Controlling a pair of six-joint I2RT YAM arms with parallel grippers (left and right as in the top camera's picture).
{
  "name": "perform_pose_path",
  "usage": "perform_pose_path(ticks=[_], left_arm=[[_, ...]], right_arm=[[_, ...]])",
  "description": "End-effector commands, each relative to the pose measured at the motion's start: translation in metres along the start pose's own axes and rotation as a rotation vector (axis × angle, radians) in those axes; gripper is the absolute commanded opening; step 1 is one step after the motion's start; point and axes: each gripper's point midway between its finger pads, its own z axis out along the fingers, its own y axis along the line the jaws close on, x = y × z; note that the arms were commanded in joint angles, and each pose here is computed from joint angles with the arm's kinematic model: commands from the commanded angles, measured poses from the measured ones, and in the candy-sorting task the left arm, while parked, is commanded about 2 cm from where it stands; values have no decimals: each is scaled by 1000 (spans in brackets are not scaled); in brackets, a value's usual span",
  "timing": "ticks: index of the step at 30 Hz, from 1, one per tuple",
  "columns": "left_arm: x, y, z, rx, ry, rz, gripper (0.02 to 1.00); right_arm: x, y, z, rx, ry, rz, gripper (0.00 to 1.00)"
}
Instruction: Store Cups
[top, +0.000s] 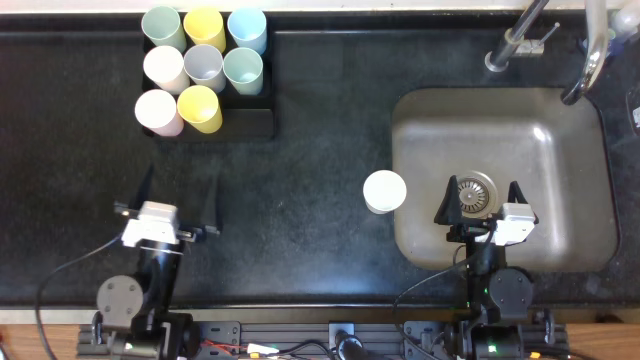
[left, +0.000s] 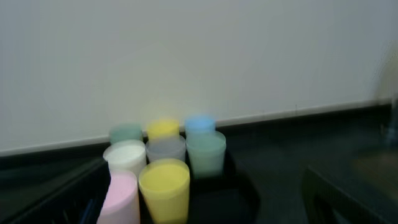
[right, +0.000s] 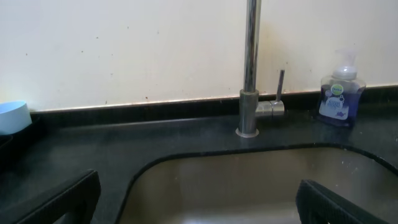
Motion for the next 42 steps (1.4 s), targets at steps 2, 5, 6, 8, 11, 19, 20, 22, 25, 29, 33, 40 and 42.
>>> perform_pose_path(ticks=[2, 5, 6, 8, 11, 19, 20, 22, 25, 29, 33, 40, 42], left_arm=[[32, -1, -8, 7, 82, 17, 998], [48, 4, -11, -13, 141, 8, 998], [52, 4, -12, -16, 160, 5, 1000], [59, 4, -13, -15, 187, 0, 1000], [70, 3, -15, -12, 235, -8, 1000], [77, 26, -19, -151, 265, 10, 1000], [77, 28, -19, -158, 266, 11, 1000], [77, 28, -19, -158, 266, 11, 1000], [77, 28, -19, -158, 268, 11, 1000], [77, 28, -19, -158, 269, 11, 1000], [77, 28, -19, -158, 269, 11, 1000], [77, 28, -19, -158, 269, 11, 998], [77, 28, -19, -158, 269, 11, 1000]], right_arm=[[4, -3, 0, 11, 0, 0, 998], [3, -3, 0, 11, 0, 0, 998], [4, -3, 0, 11, 0, 0, 998], [3, -3, 0, 11, 0, 0, 998], [4, -3, 0, 11, 0, 1, 996], [4, -3, 0, 11, 0, 0, 998], [4, -3, 0, 10, 0, 0, 998], [4, -3, 0, 11, 0, 0, 996], [4, -3, 0, 11, 0, 0, 998], [4, -3, 0, 11, 0, 1, 996], [4, -3, 0, 11, 0, 0, 998], [4, -3, 0, 11, 0, 1, 998], [4, -3, 0, 11, 0, 0, 998]])
